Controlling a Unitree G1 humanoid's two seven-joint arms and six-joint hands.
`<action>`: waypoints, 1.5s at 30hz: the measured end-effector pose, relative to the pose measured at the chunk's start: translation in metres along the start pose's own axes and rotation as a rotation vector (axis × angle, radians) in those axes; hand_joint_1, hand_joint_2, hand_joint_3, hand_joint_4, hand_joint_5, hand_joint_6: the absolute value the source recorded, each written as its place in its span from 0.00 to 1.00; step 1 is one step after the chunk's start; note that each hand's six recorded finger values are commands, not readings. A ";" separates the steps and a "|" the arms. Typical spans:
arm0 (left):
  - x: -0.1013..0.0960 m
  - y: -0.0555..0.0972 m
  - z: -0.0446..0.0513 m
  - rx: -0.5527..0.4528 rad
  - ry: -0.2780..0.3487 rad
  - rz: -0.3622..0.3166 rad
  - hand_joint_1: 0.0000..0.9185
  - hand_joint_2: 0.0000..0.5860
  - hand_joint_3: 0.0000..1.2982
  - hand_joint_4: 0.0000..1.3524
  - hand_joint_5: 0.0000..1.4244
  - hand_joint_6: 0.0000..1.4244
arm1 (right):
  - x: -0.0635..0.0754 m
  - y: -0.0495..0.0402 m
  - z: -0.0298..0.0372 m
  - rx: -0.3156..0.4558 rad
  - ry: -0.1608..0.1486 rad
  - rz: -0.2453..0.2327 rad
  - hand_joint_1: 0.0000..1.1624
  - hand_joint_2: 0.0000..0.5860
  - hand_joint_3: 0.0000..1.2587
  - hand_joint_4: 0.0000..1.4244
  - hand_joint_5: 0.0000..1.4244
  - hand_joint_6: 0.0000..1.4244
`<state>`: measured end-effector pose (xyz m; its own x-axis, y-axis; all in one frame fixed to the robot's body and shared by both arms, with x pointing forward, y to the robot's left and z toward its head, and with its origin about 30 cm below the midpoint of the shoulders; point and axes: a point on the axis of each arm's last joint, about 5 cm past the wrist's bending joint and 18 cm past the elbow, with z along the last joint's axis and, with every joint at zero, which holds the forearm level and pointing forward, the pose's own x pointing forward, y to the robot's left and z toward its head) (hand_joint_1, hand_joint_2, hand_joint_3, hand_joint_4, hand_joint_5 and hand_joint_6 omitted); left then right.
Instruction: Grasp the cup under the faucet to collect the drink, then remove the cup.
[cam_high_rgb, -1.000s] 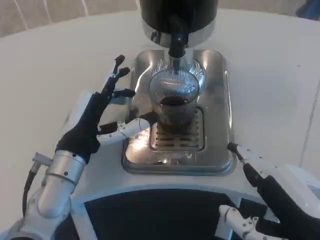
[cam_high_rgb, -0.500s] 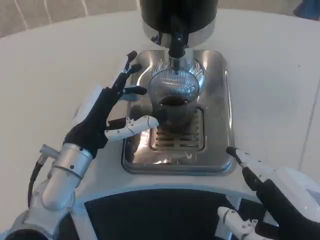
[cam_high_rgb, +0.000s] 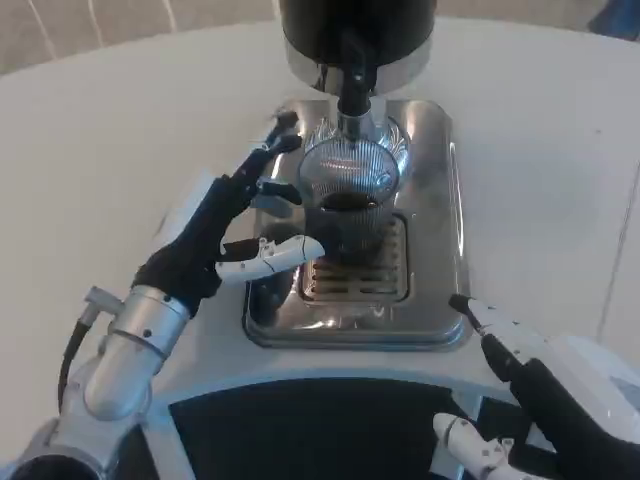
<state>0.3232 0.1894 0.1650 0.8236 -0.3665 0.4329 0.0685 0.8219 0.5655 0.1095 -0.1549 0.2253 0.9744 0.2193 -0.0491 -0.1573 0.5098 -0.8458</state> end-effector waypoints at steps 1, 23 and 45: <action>0.000 0.000 0.0002 -0.002 0.000 -0.005 0.52 0.09 0.09 0.11 0.29 0.29 | 0.000 -0.0001 -0.0004 0.002 0.004 0.003 0.22 0.79 0.01 0.00 0.00 0.00; 0.017 -0.013 0.0095 -0.023 -0.021 -0.053 0.50 0.10 0.10 0.11 0.28 0.18 | 0.002 -0.0026 -0.0005 0.017 0.019 0.009 0.21 0.78 0.02 0.00 0.00 0.00; 0.022 -0.017 0.0101 0.014 0.006 -0.094 0.50 0.11 0.09 0.10 0.28 0.17 | 0.007 -0.0040 0.0002 0.035 0.020 0.013 0.21 0.79 0.03 0.00 0.00 0.00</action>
<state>0.3341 0.1632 0.1719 0.8174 -0.4390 0.3730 0.1377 0.7776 0.6135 0.1166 -0.1552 0.2284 0.9752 0.2098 -0.0704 -0.1749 0.5359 -0.8260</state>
